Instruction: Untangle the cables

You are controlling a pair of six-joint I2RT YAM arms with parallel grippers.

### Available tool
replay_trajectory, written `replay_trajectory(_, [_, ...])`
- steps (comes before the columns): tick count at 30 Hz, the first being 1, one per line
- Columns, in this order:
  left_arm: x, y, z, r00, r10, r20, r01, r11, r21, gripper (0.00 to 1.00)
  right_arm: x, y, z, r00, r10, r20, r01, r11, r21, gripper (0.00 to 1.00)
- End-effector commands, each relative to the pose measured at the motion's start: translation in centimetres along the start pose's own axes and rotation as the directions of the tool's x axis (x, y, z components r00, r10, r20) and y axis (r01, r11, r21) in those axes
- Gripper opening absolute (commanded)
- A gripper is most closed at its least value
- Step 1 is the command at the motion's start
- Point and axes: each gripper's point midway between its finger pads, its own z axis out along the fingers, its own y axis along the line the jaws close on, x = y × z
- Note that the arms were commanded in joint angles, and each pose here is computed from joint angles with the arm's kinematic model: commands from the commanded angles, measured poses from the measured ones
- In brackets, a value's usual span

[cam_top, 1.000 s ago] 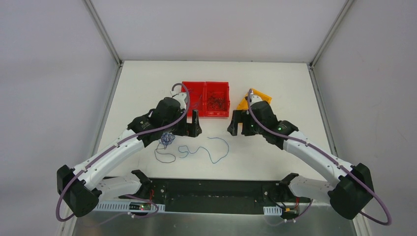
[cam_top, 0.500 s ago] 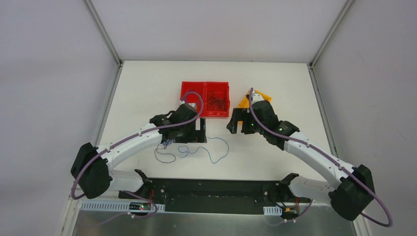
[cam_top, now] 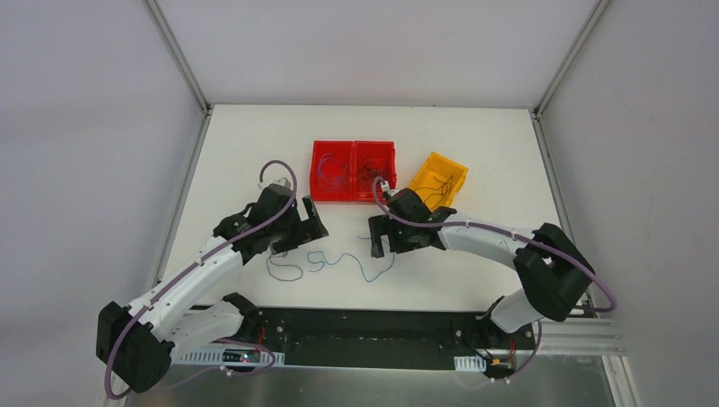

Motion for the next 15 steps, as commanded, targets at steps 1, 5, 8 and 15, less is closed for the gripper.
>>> replay_trajectory(1, [2.4, 1.3, -0.5, 0.997, -0.031, -0.076, 0.030, 0.999, -0.017, 0.99, -1.9, 2.2, 1.0, 0.999, -0.020, 0.036, 0.021, 0.999, -0.026, 0.98])
replay_trajectory(5, [2.7, 1.9, -0.8, 0.997, -0.037, -0.070, 0.036, 0.999, -0.017, 0.99, -0.6, 3.9, 1.9, 0.999, -0.048, 0.001, 0.048, 0.998, -0.043, 0.97])
replay_trajectory(8, [3.0, 2.1, -0.7, 0.996, -0.038, -0.087, 0.036, 0.999, -0.020, 0.99, 0.0, 5.4, 2.3, 0.997, -0.077, -0.004, 0.076, 0.996, -0.050, 0.97])
replay_trajectory(15, [4.4, 2.4, 0.9, 0.981, -0.013, -0.192, 0.002, 0.998, -0.058, 1.00, -0.3, 5.6, 3.4, 0.986, -0.169, 0.002, 0.168, 0.980, 0.110, 0.97])
